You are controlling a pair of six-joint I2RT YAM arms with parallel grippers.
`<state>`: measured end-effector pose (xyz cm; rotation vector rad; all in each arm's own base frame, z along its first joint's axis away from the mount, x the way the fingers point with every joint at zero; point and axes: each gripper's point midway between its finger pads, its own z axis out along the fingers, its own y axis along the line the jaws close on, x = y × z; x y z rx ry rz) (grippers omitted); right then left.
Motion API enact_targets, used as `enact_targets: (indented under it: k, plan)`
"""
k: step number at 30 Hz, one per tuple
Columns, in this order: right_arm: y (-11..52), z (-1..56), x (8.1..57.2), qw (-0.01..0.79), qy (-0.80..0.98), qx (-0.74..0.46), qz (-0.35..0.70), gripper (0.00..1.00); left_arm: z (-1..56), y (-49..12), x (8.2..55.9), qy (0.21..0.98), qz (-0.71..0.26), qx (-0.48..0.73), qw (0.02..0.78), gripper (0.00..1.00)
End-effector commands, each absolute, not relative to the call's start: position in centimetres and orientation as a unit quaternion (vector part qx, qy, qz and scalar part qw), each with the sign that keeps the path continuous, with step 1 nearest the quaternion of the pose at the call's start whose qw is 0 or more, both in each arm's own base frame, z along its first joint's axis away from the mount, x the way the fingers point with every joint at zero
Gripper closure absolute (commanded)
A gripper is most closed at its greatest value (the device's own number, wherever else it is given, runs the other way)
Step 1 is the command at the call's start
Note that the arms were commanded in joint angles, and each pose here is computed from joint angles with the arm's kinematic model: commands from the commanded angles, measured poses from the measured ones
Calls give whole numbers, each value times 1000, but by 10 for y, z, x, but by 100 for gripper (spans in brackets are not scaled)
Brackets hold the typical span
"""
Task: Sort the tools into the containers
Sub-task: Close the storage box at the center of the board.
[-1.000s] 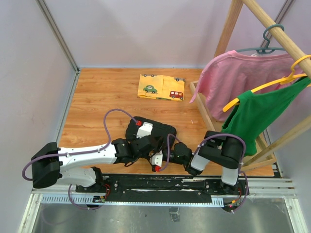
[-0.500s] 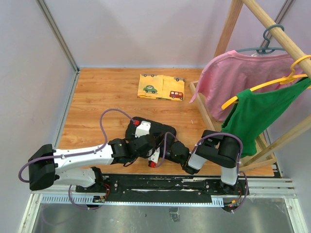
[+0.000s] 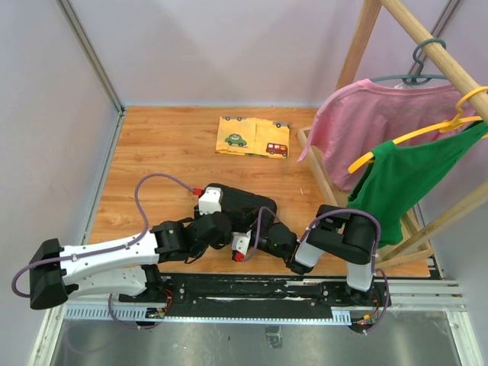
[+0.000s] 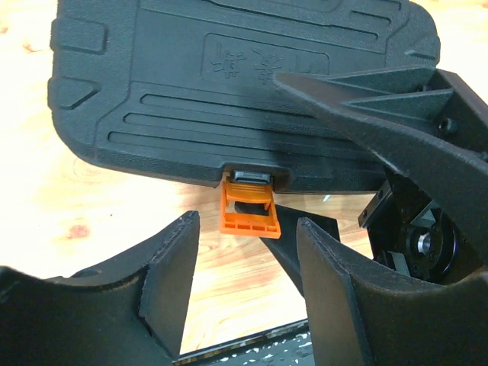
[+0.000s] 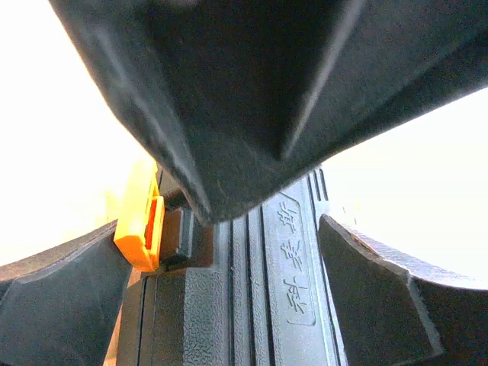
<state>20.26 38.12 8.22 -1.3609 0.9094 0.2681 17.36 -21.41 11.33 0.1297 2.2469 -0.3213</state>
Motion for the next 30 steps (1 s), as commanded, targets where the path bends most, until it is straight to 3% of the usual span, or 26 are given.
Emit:
enact_targets:
  k: [1,30]
  plan:
    - [381,107,206,707,411,-562,121,1,119,-200,178,885,-127,5,447,41]
    - [377,115,202,705,455,-514,178,3,101,-163,235,884,-21,-20,466,39]
